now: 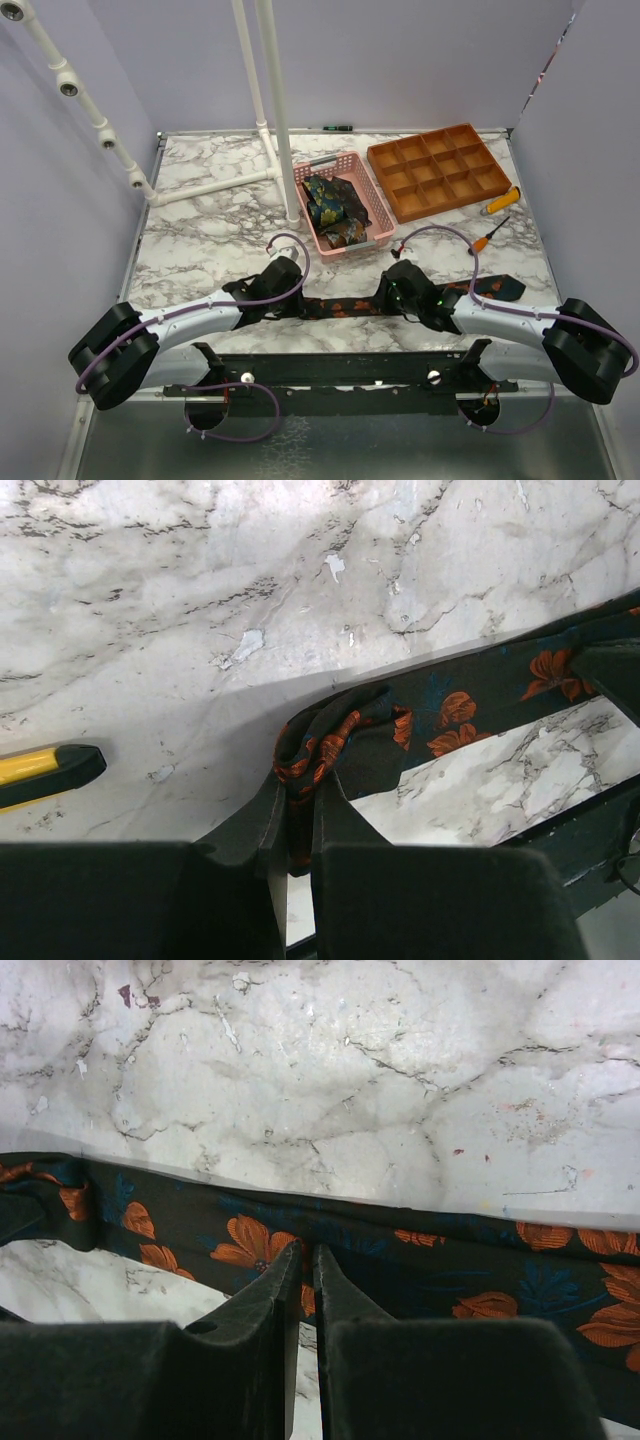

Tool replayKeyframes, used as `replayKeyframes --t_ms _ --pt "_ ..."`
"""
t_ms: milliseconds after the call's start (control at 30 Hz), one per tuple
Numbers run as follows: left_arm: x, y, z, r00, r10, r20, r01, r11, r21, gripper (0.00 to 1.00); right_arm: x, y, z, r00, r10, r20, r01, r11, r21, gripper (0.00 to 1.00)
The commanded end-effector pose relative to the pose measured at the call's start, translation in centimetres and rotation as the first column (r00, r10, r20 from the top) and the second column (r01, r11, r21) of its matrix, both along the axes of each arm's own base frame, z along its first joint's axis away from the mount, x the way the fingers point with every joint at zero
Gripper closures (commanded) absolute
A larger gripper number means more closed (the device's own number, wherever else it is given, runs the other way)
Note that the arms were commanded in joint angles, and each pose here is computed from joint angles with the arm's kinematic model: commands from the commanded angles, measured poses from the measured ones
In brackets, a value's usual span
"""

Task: Roll the ties
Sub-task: Roll the tie at the center of the board.

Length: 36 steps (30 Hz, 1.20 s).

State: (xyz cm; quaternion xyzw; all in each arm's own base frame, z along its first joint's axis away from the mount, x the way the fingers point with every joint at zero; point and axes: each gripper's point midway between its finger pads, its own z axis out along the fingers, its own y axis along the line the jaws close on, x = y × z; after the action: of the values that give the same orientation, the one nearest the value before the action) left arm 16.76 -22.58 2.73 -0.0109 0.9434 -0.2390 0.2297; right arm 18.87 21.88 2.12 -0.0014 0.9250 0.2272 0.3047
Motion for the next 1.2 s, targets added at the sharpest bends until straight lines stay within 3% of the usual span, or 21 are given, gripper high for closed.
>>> replayKeyframes --t_ms 0,267,567,833,933,1167 --pt "0.7 0.9 0.3 0.999 0.028 0.026 -0.029 0.998 0.049 1.0 -1.6 -1.4 -1.7 0.997 0.046 -0.068 -0.052 0.995 -0.088 0.86" --pt "1.6 2.7 0.7 0.998 0.041 0.042 -0.049 0.979 0.196 1.0 -1.9 -1.5 -1.5 0.997 0.036 -0.074 -0.042 0.996 -0.075 0.85" --pt "2.7 6.4 2.2 0.996 0.062 0.061 -0.083 0.891 0.447 1.0 -1.1 -0.8 1.3 1.0 0.011 -0.028 -0.011 1.0 -0.019 0.71" --pt "3.4 8.8 3.9 0.995 0.028 0.099 -0.087 0.751 0.655 1.0 -0.8 -0.7 2.1 1.0 0.001 -0.013 -0.001 1.0 0.003 0.7" --pt "3.5 8.5 4.3 0.993 0.009 0.12 -0.09 0.717 0.692 1.0 -1.0 -0.7 1.9 1.0 -0.001 -0.015 0.001 1.0 0.008 0.71" --pt "3.0 7.8 4.3 0.987 -0.061 0.151 -0.09 0.57 0.816 1.0 -1.5 -1.6 1.4 0.998 -0.049 -0.031 0.05 0.999 0.021 0.7"
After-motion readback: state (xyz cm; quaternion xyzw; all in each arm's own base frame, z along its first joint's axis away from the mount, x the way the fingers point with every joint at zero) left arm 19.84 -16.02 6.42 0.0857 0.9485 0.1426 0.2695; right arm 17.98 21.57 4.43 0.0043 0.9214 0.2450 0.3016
